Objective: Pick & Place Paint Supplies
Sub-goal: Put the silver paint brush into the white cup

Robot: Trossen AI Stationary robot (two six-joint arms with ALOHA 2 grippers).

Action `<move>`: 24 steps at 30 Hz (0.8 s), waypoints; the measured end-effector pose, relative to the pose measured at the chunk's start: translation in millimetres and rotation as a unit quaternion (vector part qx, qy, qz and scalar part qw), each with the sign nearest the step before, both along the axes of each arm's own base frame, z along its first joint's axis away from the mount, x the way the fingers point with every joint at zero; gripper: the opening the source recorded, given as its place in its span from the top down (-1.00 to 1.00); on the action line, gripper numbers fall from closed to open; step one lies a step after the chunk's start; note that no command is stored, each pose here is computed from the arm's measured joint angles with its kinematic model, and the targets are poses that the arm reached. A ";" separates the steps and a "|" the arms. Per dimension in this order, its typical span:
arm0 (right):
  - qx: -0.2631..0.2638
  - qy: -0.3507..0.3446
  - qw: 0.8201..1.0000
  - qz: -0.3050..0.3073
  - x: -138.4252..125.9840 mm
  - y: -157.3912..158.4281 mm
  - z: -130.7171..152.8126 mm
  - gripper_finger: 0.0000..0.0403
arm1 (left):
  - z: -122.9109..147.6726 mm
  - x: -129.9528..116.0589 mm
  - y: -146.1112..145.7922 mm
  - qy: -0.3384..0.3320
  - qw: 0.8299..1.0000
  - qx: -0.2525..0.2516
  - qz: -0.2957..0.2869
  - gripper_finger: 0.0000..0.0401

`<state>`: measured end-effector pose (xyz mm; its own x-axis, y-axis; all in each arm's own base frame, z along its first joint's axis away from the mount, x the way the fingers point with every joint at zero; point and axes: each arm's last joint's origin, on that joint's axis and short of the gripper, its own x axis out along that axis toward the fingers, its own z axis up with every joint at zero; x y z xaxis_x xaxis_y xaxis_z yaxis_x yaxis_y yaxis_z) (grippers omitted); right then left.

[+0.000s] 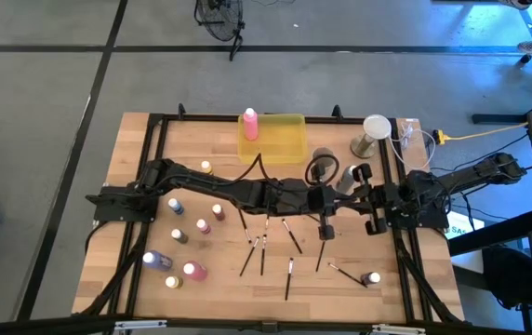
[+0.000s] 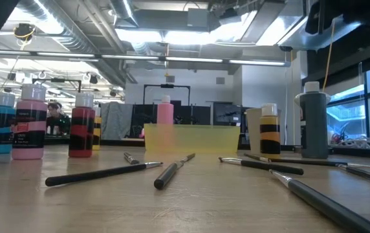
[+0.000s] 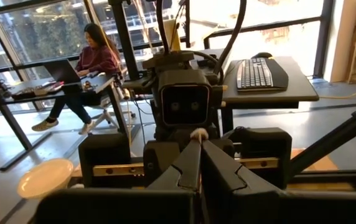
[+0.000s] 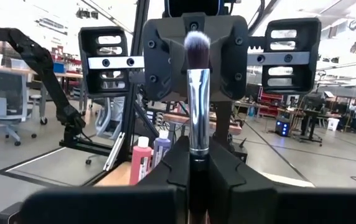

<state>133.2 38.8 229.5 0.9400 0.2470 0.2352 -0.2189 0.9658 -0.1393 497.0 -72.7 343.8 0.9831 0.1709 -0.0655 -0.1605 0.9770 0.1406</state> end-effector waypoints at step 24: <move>0.025 -0.005 0.994 -0.106 2.1 -7.6 11.9 0.89 | 47.5 -106.6 -20.8 0.275 0.952 -0.053 -0.122 0.36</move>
<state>135.2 31.1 241.3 0.9673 0.0322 0.2517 -0.0095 0.9958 -0.0909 390.4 -93.5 391.2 0.8048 -0.0948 -0.5859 0.1427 0.9891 0.0359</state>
